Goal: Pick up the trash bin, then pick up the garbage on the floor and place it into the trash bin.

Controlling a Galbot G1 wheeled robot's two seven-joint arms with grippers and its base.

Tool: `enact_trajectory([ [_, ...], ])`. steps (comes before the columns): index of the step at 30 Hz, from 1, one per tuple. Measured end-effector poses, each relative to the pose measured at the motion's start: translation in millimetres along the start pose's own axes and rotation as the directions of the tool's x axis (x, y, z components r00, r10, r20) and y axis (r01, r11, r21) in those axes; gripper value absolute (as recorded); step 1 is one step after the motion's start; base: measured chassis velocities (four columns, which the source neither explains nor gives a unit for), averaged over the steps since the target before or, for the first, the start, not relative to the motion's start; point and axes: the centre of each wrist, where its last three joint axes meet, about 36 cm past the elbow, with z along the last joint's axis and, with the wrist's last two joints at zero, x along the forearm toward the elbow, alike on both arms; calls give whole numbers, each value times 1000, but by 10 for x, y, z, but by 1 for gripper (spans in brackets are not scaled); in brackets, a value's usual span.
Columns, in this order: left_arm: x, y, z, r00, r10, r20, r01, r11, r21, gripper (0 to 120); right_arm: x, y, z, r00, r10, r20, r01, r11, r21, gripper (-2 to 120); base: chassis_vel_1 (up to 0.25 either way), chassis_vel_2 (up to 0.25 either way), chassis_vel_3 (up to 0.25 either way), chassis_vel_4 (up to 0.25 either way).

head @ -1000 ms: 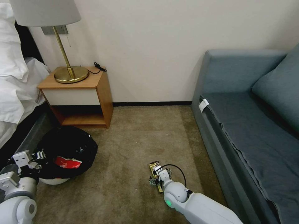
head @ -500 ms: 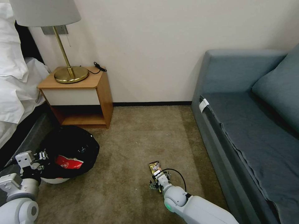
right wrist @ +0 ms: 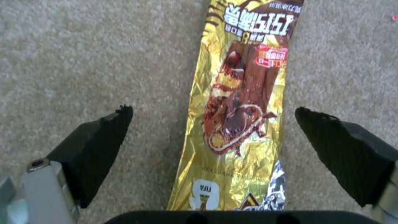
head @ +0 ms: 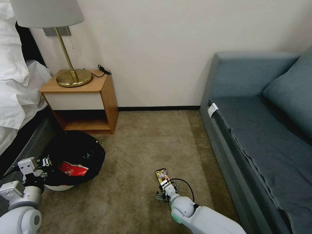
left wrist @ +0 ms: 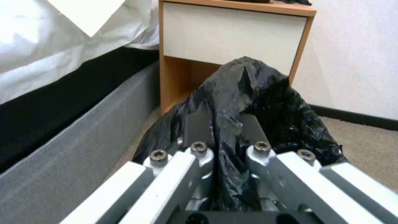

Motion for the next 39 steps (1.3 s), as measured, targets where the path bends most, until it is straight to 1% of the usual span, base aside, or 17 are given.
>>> enact_trajectory([
  [2, -10, 3, 6, 1000, -1, 1, 1, 1000, 1, 4, -5, 6, 33, 1000, -2, -7, 2, 1000, -2, 96, 0, 0, 0, 0],
  [12, -17, 18, -4, 1000, -1, 3, 1, 1000, 0, 4, -49, -20, 86, 1000, -8, -21, 8, 1000, -12, 93, 0, 0, 0, 0],
  [18, -16, 21, -5, 1000, -1, 3, 1, 1000, 0, 4, -89, -26, 95, 1000, -11, -21, 11, 1000, -21, 88, 0, 0, 0, 0],
  [20, -19, 19, -7, 1000, 0, 5, 0, 1000, 1, 4, -96, -30, 98, 1000, -14, -22, 14, 1000, -23, 85, 0, 0, 0, 0],
  [27, -34, 25, 1, 1000, 2, 6, -2, 1000, 2, 4, -114, -42, 122, 1000, -14, -25, 13, 1000, -28, 82, 0, 0, 0, 0],
  [29, -39, 22, 4, 1000, 3, 6, -3, 1000, 3, 4, -114, -41, 123, 1000, -16, -25, 15, 999, -29, 76, 0, 0, 0, 0],
  [30, -39, 22, 4, 1000, 3, 6, -3, 1000, 3, 4, -114, -41, 123, 1000, -16, -25, 15, 999, -29, 76, 0, 0, 0, 0],
  [31, -43, 17, 7, 1000, 5, 6, -5, 1000, 3, 4, -114, -41, 122, 1000, -17, -25, 16, 999, -31, 71, 0, 0, 0, 0],
  [32, -48, 15, 7, 1000, 6, 6, -6, 1000, 4, 4, -114, -43, 120, 1000, -17, -24, 16, 999, -32, 63, 0, 0, 0, 0],
  [33, -48, 15, 7, 1000, 6, 6, -6, 1000, 4, 4, -114, -43, 120, 1000, -17, -24, 16, 999, -32, 63, 0, 0, 0, 0],
  [35, -53, 14, 5, 1000, 7, 8, -7, 1000, 4, 4, -117, -62, 118, 1000, -13, -23, 12, 999, -35, 52, 0, 0, 0, 0],
  [36, -53, 14, 5, 1000, 7, 8, -7, 1000, 4, 4, -117, -62, 118, 1000, -13, -23, 12, 999, -35, 52, 0, 0, 0, 0],
  [38, -54, 16, 4, 1000, 9, 10, -9, 1000, 3, 4, -114, -70, 127, 1000, -10, -24, 9, 999, -36, 41, 0, 0, 0, 0],
  [39, -54, 16, 4, 1000, 9, 10, -9, 1000, 3, 4, -114, -70, 127, 1000, -10, -24, 9, 999, -36, 41, 0, 0, 0, 0],
])
